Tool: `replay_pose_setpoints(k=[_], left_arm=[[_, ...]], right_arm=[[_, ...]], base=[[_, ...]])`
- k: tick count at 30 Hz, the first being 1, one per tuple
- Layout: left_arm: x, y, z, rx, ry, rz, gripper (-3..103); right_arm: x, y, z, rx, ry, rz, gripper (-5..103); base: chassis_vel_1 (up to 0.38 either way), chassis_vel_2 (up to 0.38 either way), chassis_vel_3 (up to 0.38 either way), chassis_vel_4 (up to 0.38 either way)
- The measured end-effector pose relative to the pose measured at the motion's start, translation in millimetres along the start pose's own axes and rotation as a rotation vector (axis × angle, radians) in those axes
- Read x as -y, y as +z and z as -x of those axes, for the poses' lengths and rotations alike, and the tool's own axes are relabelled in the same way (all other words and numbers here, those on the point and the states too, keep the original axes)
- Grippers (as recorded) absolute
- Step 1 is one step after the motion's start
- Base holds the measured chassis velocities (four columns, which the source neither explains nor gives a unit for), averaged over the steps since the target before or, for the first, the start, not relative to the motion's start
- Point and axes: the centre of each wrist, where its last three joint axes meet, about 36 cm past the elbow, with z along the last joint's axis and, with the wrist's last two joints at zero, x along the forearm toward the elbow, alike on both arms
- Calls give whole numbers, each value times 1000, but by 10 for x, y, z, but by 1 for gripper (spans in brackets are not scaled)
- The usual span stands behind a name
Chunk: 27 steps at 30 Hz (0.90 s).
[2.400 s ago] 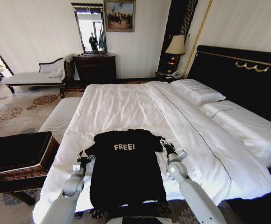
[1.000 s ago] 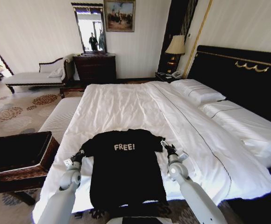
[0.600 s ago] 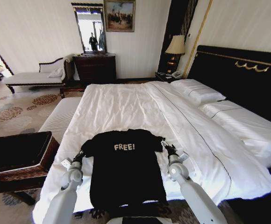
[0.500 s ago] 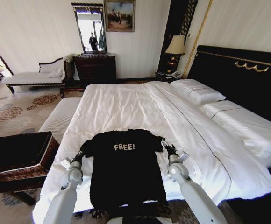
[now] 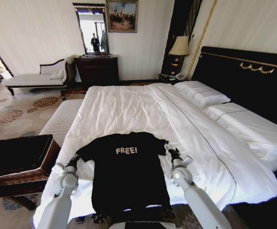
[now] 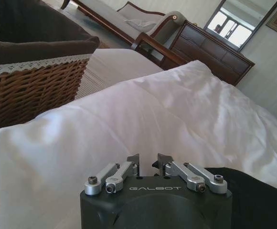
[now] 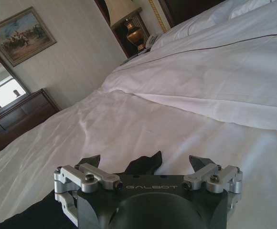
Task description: Fold the clothes on the bed and place them into the basket.
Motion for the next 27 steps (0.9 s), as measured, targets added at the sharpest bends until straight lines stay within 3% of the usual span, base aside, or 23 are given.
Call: replay_pose_setpoints(k=[5,9,11,12,14,17,19,21,24,27], left_arm=[[-88,-40,-136,10,12,-67,43],[-157,106,-346,-40,27,-63,54],[-167,270,-491,-89,26,-58,64],[-152,365,-562,-112,23,-72,70],[-146,385,-574,-116,23,-77,70],[-70,489,-615,-134,31,-111,86],[-60,491,-616,-134,33,-113,86],[15,489,-606,-132,54,-124,98],[74,470,-573,-126,69,-132,102],[136,462,-471,-119,78,-150,97]], right_arm=[[8,19,-42,-2,5,3,100],[-2,23,-52,-1,7,6,100],[-8,26,-53,-1,8,7,100],[-16,27,-50,0,9,9,100],[-19,27,-49,0,9,9,100],[-44,51,-44,-4,11,12,100],[-45,54,-43,-4,11,12,100],[-50,80,-41,-9,16,11,100],[-46,98,-39,-12,20,9,100],[-36,110,-40,-15,24,7,100]], base=[[0,0,0,0],[0,0,0,0],[0,0,0,0],[0,0,0,0],[0,0,0,0],[0,0,0,0],[0,0,0,0],[0,0,0,0],[0,0,0,0],[0,0,0,0]])
